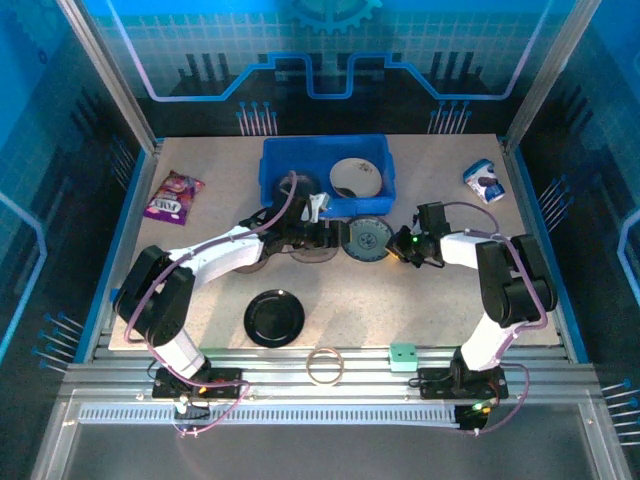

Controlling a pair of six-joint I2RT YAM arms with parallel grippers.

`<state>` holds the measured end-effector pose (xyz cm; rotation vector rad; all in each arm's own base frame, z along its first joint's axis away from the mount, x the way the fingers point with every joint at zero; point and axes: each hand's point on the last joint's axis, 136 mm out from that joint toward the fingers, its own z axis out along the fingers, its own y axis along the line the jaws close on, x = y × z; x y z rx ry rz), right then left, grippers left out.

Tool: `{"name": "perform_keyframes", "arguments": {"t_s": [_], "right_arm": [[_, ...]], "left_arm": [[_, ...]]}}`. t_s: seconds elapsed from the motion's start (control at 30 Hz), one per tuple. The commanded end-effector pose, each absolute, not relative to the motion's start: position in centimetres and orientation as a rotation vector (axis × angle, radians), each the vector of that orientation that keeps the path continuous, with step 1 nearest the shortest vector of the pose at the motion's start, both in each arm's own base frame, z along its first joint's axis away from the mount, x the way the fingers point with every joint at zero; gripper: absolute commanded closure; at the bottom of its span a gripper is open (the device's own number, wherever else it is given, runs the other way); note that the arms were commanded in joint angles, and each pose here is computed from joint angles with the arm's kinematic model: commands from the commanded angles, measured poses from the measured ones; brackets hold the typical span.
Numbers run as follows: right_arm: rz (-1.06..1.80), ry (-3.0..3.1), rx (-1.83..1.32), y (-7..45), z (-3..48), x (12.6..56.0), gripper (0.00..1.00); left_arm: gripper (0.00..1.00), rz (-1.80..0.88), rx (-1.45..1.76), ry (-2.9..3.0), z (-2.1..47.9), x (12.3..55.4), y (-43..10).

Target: Place the plates into the plastic bin on the countertop

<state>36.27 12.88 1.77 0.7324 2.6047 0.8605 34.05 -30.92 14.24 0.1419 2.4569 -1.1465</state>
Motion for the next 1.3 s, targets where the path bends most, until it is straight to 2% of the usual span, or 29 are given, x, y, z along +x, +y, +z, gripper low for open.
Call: {"name": "perform_keyframes", "arguments": {"t_s": [0.0,0.1,0.37,0.77,1.1,1.27], "right_arm": [[0.860,2.600,0.735,13.0,1.2,36.6,0.91],[0.858,2.600,0.740,13.0,1.1,36.4,1.00],[0.857,2.584,0.722,12.5,3.0,34.5,1.00],[0.902,2.554,0.567,12.5,10.2,30.1,1.00],[1.047,2.511,0.432,14.3,14.2,28.8,1.00],[1.081,2.496,0.414,14.8,14.5,28.9,1.00]], "left_arm": [[0.32,-1.161,0.153,2.460,13.9,33.9,-31.1],[0.33,-1.159,0.157,2.458,14.0,33.9,-31.1],[0.33,-1.136,0.146,2.466,13.8,34.1,-30.6],[0.38,-1.130,0.109,2.495,12.3,34.5,-30.2],[0.55,-1.165,0.086,2.503,12.4,35.6,-31.0],[0.73,-1.165,0.090,2.498,12.8,35.6,-31.0]]}}
